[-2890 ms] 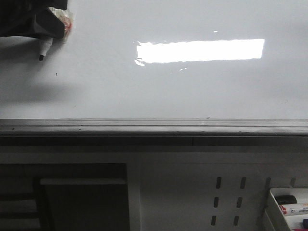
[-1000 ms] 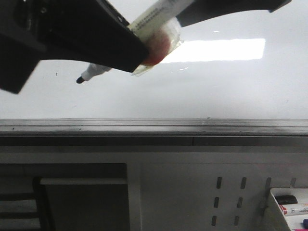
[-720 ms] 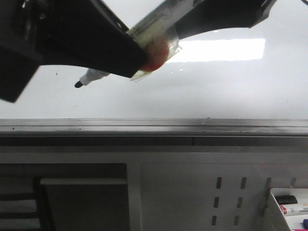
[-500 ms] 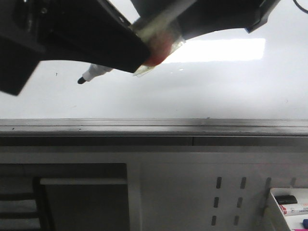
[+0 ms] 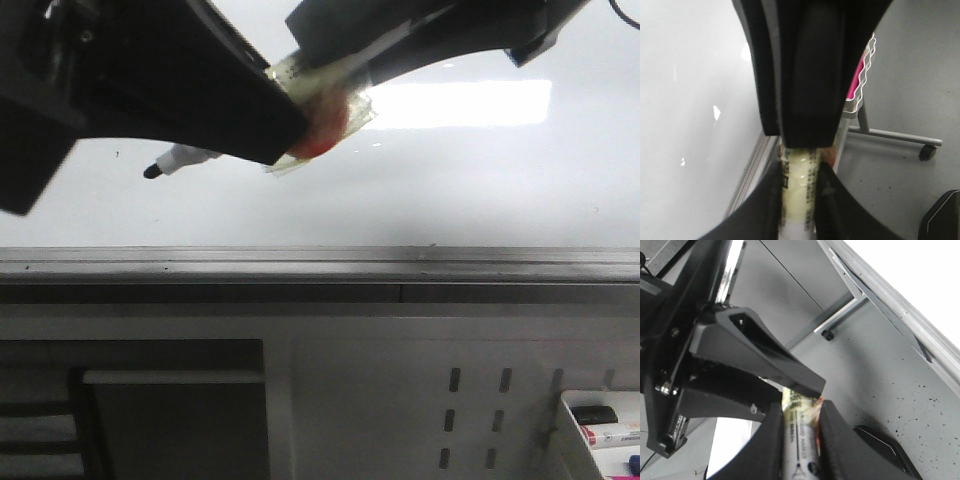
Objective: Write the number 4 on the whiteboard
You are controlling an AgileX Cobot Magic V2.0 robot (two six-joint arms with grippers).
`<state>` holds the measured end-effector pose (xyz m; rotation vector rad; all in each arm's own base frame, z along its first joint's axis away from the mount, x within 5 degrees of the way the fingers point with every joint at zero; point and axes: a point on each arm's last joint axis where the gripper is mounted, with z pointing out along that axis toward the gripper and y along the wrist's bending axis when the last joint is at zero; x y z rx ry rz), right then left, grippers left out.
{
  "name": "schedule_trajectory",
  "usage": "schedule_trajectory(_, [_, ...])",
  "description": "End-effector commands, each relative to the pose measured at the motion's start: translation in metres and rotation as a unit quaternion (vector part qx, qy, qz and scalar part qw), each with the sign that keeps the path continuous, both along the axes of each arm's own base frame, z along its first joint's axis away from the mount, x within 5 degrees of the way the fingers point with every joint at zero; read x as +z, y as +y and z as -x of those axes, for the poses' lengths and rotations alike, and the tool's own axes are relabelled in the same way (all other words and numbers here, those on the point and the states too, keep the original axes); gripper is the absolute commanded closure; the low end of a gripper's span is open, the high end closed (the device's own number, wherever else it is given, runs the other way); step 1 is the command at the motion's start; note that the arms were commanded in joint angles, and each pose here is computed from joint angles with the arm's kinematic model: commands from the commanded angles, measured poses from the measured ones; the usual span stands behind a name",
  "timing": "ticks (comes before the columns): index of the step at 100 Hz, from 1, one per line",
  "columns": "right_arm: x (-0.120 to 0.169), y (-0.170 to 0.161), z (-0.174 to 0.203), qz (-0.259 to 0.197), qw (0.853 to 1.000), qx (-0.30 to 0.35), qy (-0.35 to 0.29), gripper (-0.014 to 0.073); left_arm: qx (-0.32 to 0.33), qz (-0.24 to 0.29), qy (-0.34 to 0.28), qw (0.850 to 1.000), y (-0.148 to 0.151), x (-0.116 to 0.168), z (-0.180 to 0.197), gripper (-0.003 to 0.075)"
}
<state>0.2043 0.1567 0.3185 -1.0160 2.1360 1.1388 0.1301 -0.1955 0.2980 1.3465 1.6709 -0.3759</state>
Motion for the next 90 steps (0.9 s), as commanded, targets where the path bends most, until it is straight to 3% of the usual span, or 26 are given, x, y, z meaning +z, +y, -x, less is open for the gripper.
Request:
schedule_trajectory(1, [0.021,0.004,0.007,-0.056,0.998,0.014,0.004,0.0666,0.002,0.062,-0.04,0.997,-0.004,0.023,-0.002,0.0682])
schedule_trajectory(11, [0.021,0.004,0.007,-0.056,0.998,0.013,0.0,0.0666,0.002,0.062,-0.04,0.997,-0.003,0.023,-0.002,0.0533])
schedule_trajectory(23, [0.021,0.003,0.005,-0.055,0.998,0.01,-0.006,0.0658,0.002,0.062,-0.039,0.997,-0.003,0.023,-0.002,0.027])
schedule_trajectory(30, [0.021,0.003,0.005,-0.055,0.998,0.008,-0.011,0.0654,0.007,0.064,-0.037,0.997,-0.002,0.024,-0.003,0.0202])
schedule_trajectory(42, [0.024,0.001,0.004,-0.05,0.998,-0.006,-0.03,0.0654,0.03,0.069,-0.036,0.997,0.01,0.029,-0.007,0.0218])
schedule_trajectory(56, [0.035,-0.005,0.009,-0.054,0.995,-0.04,-0.074,0.0654,0.094,0.111,-0.047,0.988,0.04,0.048,-0.013,0.0251])
schedule_trajectory(75, [0.046,-0.017,0.017,-0.061,0.983,-0.103,-0.14,0.0654,0.195,0.188,-0.074,0.96,0.092,0.074,-0.009,0.0272])
schedule_trajectory(90, [0.044,-0.026,0.02,-0.056,0.971,-0.148,-0.178,0.0654,0.261,0.217,-0.085,0.937,0.123,0.07,0.001,0.0282])
